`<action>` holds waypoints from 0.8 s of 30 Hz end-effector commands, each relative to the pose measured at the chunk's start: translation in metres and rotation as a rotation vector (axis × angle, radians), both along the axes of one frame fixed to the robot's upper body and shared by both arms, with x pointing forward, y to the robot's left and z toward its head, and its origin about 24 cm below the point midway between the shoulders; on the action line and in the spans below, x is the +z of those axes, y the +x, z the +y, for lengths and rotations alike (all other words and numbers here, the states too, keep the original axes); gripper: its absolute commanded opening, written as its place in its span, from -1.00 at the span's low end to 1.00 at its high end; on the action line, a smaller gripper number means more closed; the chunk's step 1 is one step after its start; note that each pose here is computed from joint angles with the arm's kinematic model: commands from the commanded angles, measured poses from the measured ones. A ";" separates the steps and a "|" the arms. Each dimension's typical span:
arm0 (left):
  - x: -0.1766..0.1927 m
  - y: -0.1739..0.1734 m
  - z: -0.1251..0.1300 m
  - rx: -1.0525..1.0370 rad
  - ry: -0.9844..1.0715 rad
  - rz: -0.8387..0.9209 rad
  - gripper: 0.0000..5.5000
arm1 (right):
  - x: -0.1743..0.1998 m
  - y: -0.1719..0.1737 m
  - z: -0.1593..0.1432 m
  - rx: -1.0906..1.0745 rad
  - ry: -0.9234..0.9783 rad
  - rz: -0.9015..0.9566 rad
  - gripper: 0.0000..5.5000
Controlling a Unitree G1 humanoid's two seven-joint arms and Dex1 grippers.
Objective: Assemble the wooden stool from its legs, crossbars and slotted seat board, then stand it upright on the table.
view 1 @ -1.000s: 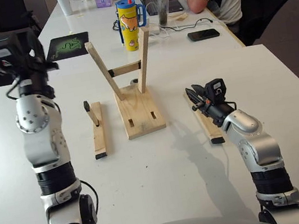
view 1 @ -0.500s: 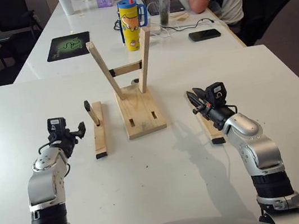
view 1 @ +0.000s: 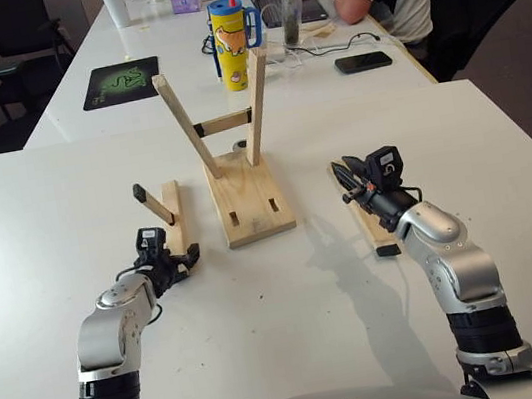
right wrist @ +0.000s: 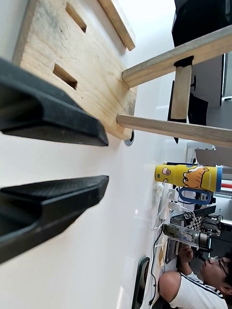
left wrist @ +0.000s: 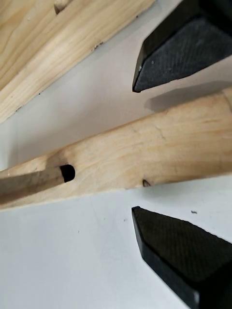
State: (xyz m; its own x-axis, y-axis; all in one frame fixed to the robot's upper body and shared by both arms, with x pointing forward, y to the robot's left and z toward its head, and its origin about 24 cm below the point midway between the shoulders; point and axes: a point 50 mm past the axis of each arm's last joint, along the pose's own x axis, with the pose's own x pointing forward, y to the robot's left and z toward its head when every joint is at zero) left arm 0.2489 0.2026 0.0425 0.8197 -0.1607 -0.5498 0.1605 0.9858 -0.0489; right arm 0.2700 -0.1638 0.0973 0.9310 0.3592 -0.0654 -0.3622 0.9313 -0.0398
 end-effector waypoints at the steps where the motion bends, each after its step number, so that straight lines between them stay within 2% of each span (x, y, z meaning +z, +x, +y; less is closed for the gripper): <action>1: -0.003 0.004 -0.005 -0.011 0.048 -0.006 0.59 | 0.002 0.000 0.003 0.008 -0.001 -0.008 -0.59; 17: -0.016 0.001 0.012 0.009 0.144 -0.003 -0.22 | 0.008 0.004 0.004 0.020 -0.009 -0.030 -0.59; 20: -0.012 0.003 0.018 0.035 0.161 -0.043 -0.26 | 0.013 0.008 0.003 0.027 -0.002 -0.039 -0.59; 24: 0.011 0.017 0.031 0.106 0.181 -0.199 -0.26 | 0.024 0.014 0.003 0.034 0.059 -0.042 -0.59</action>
State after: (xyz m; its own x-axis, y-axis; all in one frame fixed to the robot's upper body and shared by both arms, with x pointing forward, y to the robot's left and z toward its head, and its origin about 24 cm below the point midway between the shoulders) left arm 0.2565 0.2211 0.0362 0.8712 -0.0422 -0.4891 0.1085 0.9882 0.1080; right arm 0.2784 -0.1612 0.1116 0.9244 0.3807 -0.0238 -0.3814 0.9232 -0.0464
